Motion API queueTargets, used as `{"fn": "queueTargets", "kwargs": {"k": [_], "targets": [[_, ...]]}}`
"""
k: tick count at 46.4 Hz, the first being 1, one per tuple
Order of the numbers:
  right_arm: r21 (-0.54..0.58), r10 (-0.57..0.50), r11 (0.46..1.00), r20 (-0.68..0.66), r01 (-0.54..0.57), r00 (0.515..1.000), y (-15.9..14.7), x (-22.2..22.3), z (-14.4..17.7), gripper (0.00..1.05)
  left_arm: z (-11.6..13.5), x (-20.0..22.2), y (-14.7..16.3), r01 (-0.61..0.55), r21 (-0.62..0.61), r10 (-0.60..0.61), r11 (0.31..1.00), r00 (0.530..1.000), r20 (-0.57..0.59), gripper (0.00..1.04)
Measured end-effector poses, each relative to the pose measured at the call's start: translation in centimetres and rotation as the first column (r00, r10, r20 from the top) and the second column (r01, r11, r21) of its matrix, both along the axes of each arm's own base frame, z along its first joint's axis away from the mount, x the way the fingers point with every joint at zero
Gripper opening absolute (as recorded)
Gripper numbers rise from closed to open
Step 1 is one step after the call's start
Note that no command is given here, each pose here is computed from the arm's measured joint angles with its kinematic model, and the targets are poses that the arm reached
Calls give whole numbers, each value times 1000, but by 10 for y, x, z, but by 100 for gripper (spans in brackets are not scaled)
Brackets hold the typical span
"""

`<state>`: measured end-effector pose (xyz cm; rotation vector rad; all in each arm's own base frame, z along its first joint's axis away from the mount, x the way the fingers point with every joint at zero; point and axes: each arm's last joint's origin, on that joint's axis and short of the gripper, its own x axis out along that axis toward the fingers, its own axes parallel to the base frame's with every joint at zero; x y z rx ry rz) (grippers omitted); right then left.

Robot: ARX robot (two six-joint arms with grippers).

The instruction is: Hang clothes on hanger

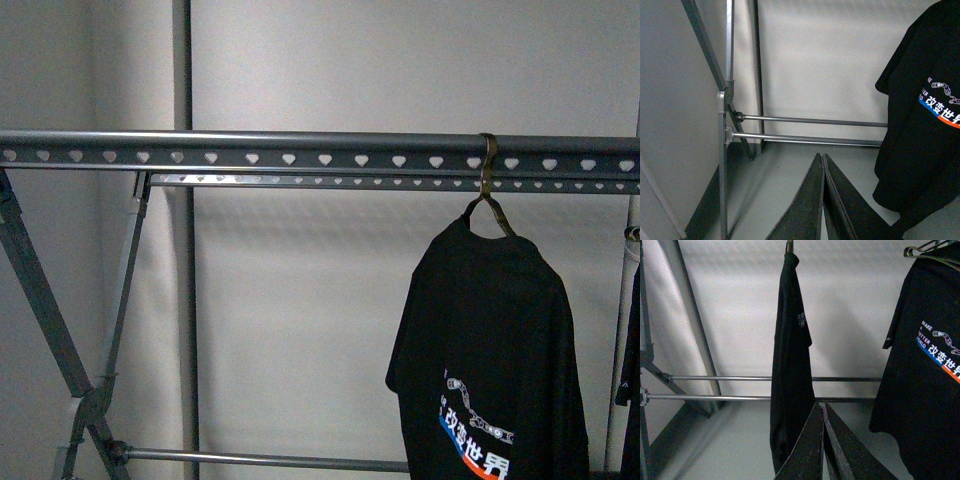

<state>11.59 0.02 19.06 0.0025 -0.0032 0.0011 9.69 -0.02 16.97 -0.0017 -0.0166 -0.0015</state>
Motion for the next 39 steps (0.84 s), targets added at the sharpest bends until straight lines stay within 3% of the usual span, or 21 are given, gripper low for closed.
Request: {"fn": "queueTargets", "kwargs": {"k": [32,34,39], "targets": [[-1,2,1000,-2,-2,1000,0,-18,-25,2,0,0,0,0,0,0,1000,1000,0,4],[-2,2,1000,-2,-2,1000,0,-18,-25,5,0,0,0,0,0,0,1000,1000,0,8],[-2,2,1000,-2,-2,1000,0,-18,-25,24,0,0,0,0,0,0,1000,1000,0,27]]}}
